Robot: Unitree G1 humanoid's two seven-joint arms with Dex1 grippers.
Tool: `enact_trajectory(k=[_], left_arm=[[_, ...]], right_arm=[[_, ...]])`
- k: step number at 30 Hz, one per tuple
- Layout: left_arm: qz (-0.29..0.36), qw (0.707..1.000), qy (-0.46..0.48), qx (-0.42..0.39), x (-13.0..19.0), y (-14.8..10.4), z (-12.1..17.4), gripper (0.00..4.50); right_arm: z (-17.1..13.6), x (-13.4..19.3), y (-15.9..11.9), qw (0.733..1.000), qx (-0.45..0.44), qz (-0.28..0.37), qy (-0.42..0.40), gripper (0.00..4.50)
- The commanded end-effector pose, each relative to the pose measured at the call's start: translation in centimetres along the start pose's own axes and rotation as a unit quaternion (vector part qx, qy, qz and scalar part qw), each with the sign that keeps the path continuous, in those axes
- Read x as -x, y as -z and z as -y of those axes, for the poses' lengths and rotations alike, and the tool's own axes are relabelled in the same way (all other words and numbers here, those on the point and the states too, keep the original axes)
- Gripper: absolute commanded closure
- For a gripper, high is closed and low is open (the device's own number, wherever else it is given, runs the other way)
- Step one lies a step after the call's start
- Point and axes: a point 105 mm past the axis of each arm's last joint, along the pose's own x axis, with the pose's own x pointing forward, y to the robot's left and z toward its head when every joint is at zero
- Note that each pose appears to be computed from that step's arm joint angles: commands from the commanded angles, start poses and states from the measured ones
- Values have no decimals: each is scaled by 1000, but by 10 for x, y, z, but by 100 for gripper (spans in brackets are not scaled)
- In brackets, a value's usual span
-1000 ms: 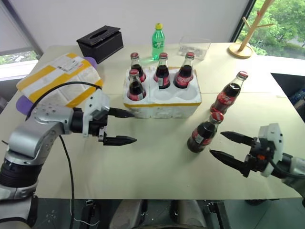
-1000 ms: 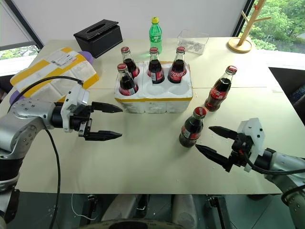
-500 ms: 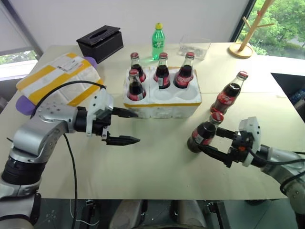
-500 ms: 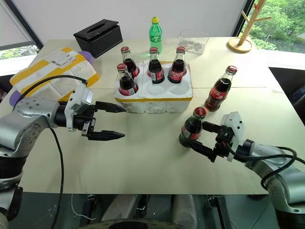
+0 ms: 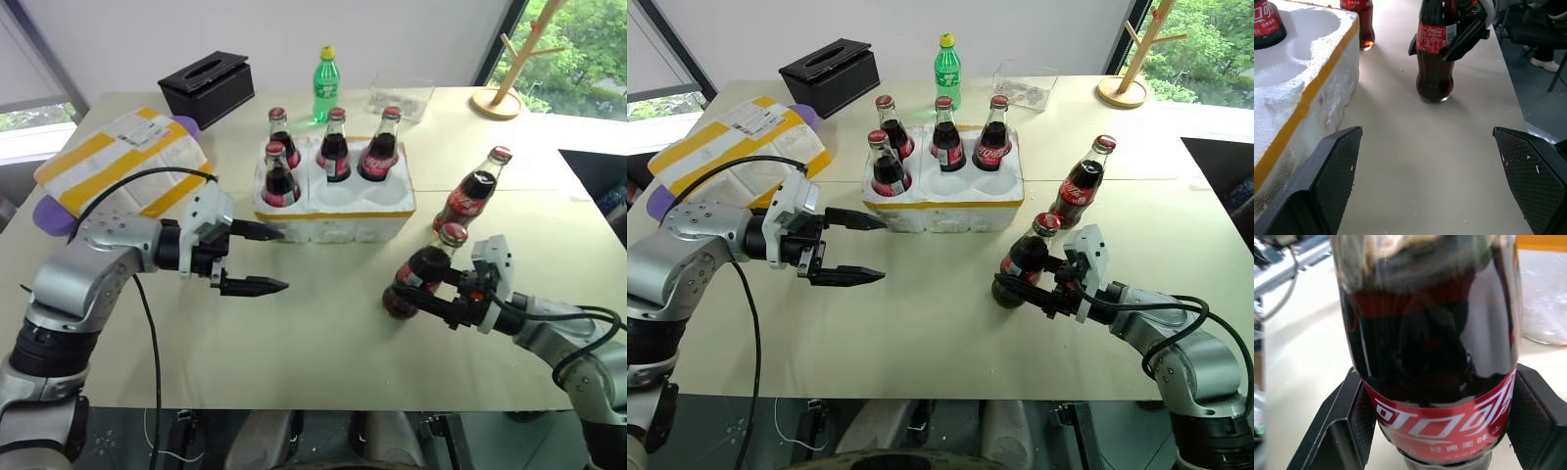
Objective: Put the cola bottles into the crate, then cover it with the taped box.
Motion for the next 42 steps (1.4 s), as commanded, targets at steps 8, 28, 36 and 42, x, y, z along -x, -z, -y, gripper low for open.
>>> enact_trajectory(k=[8,28,36,42], left_arm=[[25,999,-24,-21,2,-14,-9,0],[80,989,-121,-13,15,-34,-20,0],[84,989,-119,-15,9,-36,-18,0],[88,990,-109,-19,3,-40,-20,0]], right_arm=[[-10,-26,-142,978,110,163,-76,164],[12,-157,-107,987,136,42,-74,164],[33,-170,-84,989,141,-1,-35,3],[34,-147,-117,990,112,75,-26,3]])
